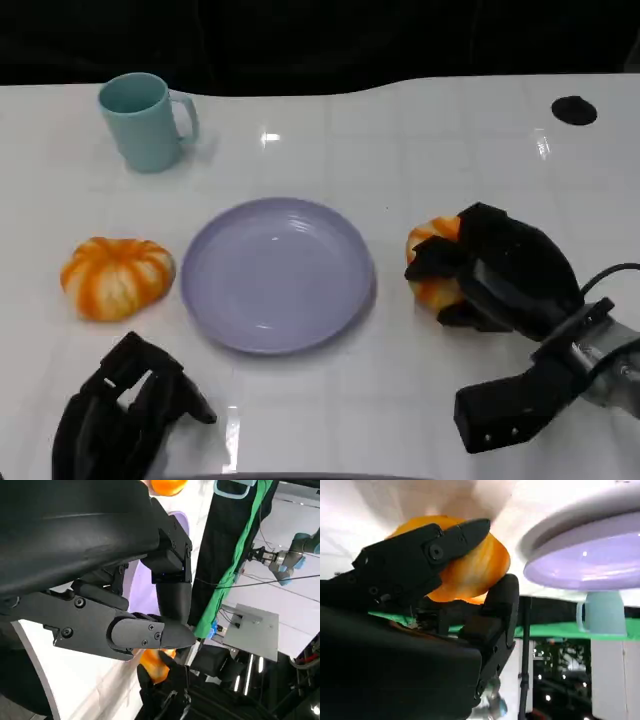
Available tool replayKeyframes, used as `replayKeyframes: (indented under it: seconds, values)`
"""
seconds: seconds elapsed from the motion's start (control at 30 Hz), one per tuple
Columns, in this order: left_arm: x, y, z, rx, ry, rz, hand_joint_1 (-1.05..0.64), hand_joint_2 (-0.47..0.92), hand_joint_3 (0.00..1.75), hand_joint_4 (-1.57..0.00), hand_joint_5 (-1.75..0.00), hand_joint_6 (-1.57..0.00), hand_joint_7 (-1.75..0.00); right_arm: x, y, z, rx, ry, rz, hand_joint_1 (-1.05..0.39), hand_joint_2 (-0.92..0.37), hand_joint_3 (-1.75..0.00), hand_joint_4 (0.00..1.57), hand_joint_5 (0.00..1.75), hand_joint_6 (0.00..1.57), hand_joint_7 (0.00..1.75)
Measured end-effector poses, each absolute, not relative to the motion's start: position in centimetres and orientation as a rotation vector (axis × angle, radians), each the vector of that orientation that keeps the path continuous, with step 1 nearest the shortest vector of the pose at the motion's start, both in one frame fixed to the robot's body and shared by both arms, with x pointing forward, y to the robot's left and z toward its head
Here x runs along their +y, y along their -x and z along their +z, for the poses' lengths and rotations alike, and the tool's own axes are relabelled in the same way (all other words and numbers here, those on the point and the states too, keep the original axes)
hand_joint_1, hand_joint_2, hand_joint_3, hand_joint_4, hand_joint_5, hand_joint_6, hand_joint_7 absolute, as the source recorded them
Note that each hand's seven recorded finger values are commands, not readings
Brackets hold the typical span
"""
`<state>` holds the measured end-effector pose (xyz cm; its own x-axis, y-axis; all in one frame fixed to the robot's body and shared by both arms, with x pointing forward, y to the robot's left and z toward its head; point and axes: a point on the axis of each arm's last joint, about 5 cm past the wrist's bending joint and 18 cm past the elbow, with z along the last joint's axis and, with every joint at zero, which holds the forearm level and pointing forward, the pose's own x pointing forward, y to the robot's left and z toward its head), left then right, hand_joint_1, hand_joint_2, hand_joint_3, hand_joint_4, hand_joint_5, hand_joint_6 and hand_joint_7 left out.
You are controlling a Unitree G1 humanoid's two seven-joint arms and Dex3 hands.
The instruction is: Grasp the bread from the table and place it into the plate.
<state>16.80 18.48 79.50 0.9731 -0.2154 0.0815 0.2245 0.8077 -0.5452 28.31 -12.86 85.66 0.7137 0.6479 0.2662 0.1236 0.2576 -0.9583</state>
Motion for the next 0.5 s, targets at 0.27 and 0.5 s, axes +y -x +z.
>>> replayKeyframes:
  seconds: [0.27, 0.5]
  values:
    - [18.4, -16.8, 79.6, -0.022, 0.584, -0.238, -0.57, 0.92, 0.25, -0.64, -1.75, -0.5, -1.54, -12.9, -28.2, 85.6, -0.739, 1.248, 0.4, -0.2, -0.66, -0.95, 0.83, 1.75, 0.57, 1.75]
    - [18.4, -16.8, 79.6, -0.012, 0.593, -0.241, -0.58, 0.92, 0.24, -0.64, -1.75, -0.51, -1.53, -12.4, -29.0, 87.0, -0.744, 1.137, 0.334, -0.24, -0.6, -1.02, 0.81, 1.75, 0.56, 1.75]
